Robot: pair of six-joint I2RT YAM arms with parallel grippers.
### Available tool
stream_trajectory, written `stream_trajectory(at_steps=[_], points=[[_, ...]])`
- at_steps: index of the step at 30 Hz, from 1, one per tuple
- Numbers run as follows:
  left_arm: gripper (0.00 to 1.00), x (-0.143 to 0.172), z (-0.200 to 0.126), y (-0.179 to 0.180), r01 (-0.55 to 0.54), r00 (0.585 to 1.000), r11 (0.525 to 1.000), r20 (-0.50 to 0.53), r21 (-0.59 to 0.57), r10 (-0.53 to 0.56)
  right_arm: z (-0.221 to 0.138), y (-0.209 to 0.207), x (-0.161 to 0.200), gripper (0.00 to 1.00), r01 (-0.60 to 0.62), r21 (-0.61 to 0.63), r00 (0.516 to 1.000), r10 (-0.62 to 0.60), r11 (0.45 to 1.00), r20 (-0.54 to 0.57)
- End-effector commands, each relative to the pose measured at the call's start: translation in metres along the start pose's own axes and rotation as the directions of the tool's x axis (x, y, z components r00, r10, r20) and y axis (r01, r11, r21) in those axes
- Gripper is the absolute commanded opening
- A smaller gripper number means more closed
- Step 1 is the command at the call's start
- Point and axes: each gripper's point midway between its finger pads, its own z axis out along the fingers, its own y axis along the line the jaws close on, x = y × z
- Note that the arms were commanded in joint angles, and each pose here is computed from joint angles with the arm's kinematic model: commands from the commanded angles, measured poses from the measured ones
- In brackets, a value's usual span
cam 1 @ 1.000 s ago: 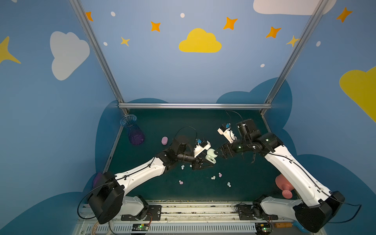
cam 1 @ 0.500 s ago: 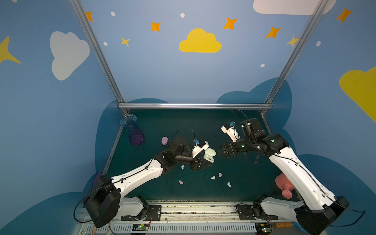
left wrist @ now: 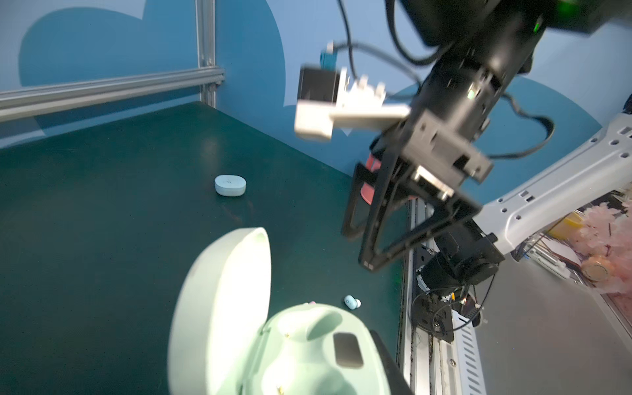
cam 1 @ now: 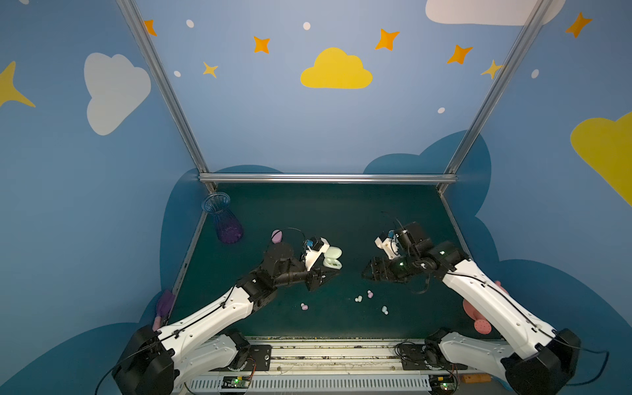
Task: Insert wireless bluetooth earbuds into charging case
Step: Turn over the wireless bluetooth earbud at the bottom-center of the table.
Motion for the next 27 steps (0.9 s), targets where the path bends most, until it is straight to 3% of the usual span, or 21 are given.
stream_trajectory(at_steps=[1,11,27], points=[[0.21,-0.011,-0.008,0.007,-0.016,0.999,0.998,0.047,-0.063,0.019,0.018,0.001,-0.004,0.88,-0.105,0.022,0.994,0.105,0.994,0.016],[0.21,-0.023,-0.016,0.002,-0.063,0.997,0.997,0.036,-0.045,0.065,0.090,-0.015,0.018,0.87,-0.265,0.149,0.956,0.280,0.953,-0.087],[0.21,-0.026,-0.018,0.005,-0.067,0.996,0.997,0.051,-0.033,0.068,0.129,-0.044,0.019,0.86,-0.361,0.249,0.917,0.391,0.899,-0.083]])
